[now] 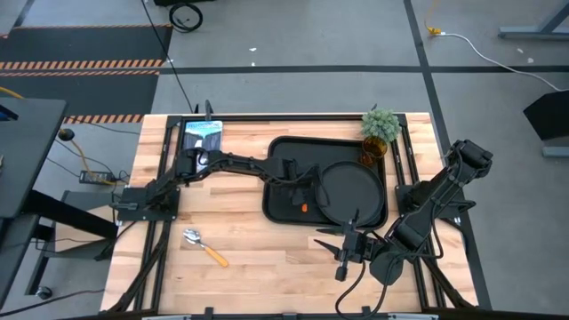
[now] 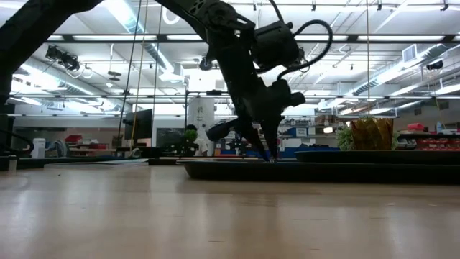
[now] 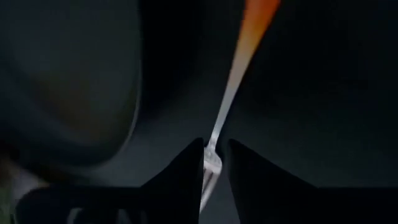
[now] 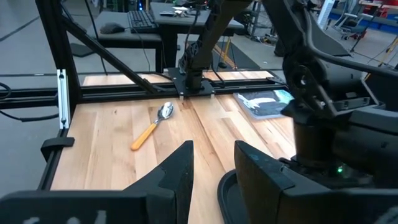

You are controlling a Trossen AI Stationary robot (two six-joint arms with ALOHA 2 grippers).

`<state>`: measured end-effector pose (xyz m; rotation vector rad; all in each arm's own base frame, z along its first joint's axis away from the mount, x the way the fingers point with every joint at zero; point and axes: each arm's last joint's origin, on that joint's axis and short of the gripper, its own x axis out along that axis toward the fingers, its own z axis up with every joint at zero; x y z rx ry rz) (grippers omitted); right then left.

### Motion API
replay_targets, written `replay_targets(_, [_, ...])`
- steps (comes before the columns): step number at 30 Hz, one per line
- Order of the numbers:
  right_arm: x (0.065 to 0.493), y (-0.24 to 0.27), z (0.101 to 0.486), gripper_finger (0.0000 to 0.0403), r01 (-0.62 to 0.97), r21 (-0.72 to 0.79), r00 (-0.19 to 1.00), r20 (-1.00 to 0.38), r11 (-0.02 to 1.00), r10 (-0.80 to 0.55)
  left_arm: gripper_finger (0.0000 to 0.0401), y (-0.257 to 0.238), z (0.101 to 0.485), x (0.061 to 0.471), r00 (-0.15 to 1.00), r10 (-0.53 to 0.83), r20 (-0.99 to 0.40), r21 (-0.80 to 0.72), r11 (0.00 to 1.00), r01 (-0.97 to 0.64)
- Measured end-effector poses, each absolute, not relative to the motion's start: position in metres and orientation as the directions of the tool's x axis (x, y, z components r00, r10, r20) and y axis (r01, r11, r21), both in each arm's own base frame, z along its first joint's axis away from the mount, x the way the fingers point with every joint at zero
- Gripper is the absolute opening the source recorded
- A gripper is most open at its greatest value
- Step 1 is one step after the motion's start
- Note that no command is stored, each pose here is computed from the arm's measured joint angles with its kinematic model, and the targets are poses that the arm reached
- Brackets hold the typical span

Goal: Pick and place plate/cup/fork/spoon on tray
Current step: Put the yellow spoon on the black tray to the left of the black plate

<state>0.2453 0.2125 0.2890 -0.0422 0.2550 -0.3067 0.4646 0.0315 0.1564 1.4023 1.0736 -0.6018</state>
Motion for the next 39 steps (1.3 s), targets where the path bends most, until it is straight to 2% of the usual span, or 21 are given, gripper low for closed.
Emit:
replay_targets(3, [0.245, 0.212, 0.288, 0.0123, 0.291, -0.093, 0.92, -0.245, 0.952, -0.305, 0.0073, 0.02, 0.157, 0.464, 0.418, 0.367, -0.831, 0.519, 0.24, 0.82])
replay_targets(6, [0.245, 0.212, 0.288, 0.0123, 0.284, -0.122, 0.92, -0.246, 0.951, -0.306, 0.0063, 0.008, 0.156, 0.459, 0.359, 0.475, -0.803, 0.531, 0.299, 0.792])
replay_targets(10, [0.246, 0.211, 0.288, 0.0123, 0.267, -0.194, 0.918, -0.246, 0.944, -0.31, 0.0044, -0.007, 0.164, 0.444, 0.273, 0.53, -0.803, 0.52, 0.399, 0.755])
replay_targets(16, [0.246, 0.21, 0.289, 0.0123, 0.238, -0.365, 0.913, -0.23, 0.9, -0.335, 0.0013, -0.024, 0.192, 0.42, 0.198, 0.496, -0.845, 0.507, 0.627, 0.592])
replay_targets(19, [0.248, 0.208, 0.291, 0.0123, 0.272, -0.441, 0.9, -0.198, 0.856, -0.388, 0.0007, -0.033, 0.205, 0.407, 0.156, 0.379, -0.912, 0.404, 0.766, 0.5])
replay_targets(23, [0.253, 0.202, 0.293, 0.0123, 0.279, -0.51, 0.888, -0.185, 0.814, -0.42, 0.0008, -0.041, 0.208, 0.392, 0.031, 0.261, -0.965, 0.255, 0.898, 0.36])
replay_targets(29, [0.264, 0.179, 0.285, 0.0123, 0.288, -0.594, 0.836, -0.226, 0.751, -0.5, 0.0016, -0.055, 0.196, 0.367, -0.166, 0.232, -0.959, 0.198, 0.96, 0.196])
replay_targets(34, [0.273, 0.159, 0.277, 0.0123, 0.254, -0.592, 0.807, -0.306, 0.765, -0.505, 0.0009, -0.079, 0.173, 0.335, -0.193, 0.253, -0.948, 0.211, 0.954, 0.213])
replay_targets(39, [0.282, 0.149, 0.276, 0.0123, 0.2, -0.558, 0.816, -0.361, 0.806, -0.452, 0.0008, -0.1, 0.164, 0.301, -0.206, 0.253, -0.945, 0.225, 0.963, 0.147])
